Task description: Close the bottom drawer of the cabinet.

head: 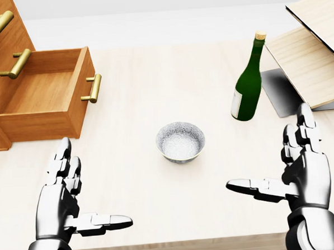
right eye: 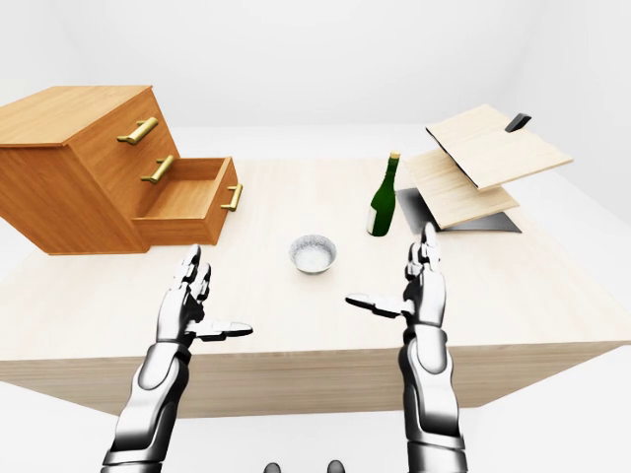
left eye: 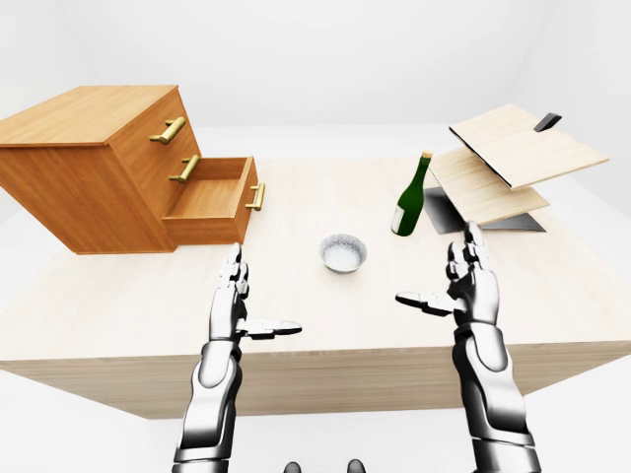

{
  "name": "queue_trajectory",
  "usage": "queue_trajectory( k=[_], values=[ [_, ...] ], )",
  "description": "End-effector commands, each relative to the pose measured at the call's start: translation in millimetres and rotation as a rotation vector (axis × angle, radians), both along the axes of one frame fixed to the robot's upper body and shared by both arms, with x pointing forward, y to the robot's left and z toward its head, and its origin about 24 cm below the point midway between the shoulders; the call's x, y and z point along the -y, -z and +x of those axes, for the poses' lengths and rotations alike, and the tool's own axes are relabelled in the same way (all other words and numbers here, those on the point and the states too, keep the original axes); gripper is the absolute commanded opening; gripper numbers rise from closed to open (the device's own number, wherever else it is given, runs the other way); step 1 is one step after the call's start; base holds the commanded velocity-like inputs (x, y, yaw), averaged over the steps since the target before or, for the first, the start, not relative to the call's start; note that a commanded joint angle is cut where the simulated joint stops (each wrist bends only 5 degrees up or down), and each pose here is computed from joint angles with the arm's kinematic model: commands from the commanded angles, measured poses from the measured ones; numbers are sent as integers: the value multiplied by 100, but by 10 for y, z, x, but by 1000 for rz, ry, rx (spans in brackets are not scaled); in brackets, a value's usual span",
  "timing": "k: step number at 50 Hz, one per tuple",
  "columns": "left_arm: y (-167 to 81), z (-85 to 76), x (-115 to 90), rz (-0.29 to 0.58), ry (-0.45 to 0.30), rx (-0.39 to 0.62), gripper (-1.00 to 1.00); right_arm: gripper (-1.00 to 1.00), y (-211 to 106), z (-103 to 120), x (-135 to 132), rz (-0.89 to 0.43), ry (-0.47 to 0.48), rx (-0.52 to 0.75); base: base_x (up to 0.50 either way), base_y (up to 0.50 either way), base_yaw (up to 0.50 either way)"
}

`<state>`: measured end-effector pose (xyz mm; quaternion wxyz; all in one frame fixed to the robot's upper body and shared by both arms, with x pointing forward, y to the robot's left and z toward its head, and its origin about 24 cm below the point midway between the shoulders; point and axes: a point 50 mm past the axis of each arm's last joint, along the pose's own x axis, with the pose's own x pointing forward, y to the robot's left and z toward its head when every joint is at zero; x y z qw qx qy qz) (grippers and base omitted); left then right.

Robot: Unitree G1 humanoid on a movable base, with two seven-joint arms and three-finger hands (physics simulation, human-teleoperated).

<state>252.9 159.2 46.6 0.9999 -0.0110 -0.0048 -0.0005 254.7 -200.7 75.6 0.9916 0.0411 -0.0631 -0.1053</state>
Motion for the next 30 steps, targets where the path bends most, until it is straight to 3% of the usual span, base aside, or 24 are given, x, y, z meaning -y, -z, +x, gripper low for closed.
queue_trajectory(
  k=[1,15,21,25,30],
  values=[
    [-17,-7,6,-2,4,1,100,100,-219,-74,264,80,166,101,0,0,0],
    [-12,-10,11,-7,8,-1,100,100,-339,-261,601,152,556,223,0,0,0],
    [1,-5,-1,-9,4,-1,100,100,-325,-251,557,146,508,216,0,0,0],
    [10,-8,-1,-12,4,-3,100,100,-297,-236,477,142,380,210,0,0,0],
    [0,-14,4,-13,5,-4,100,100,-299,-225,447,125,355,211,0,0,0]
  ],
)
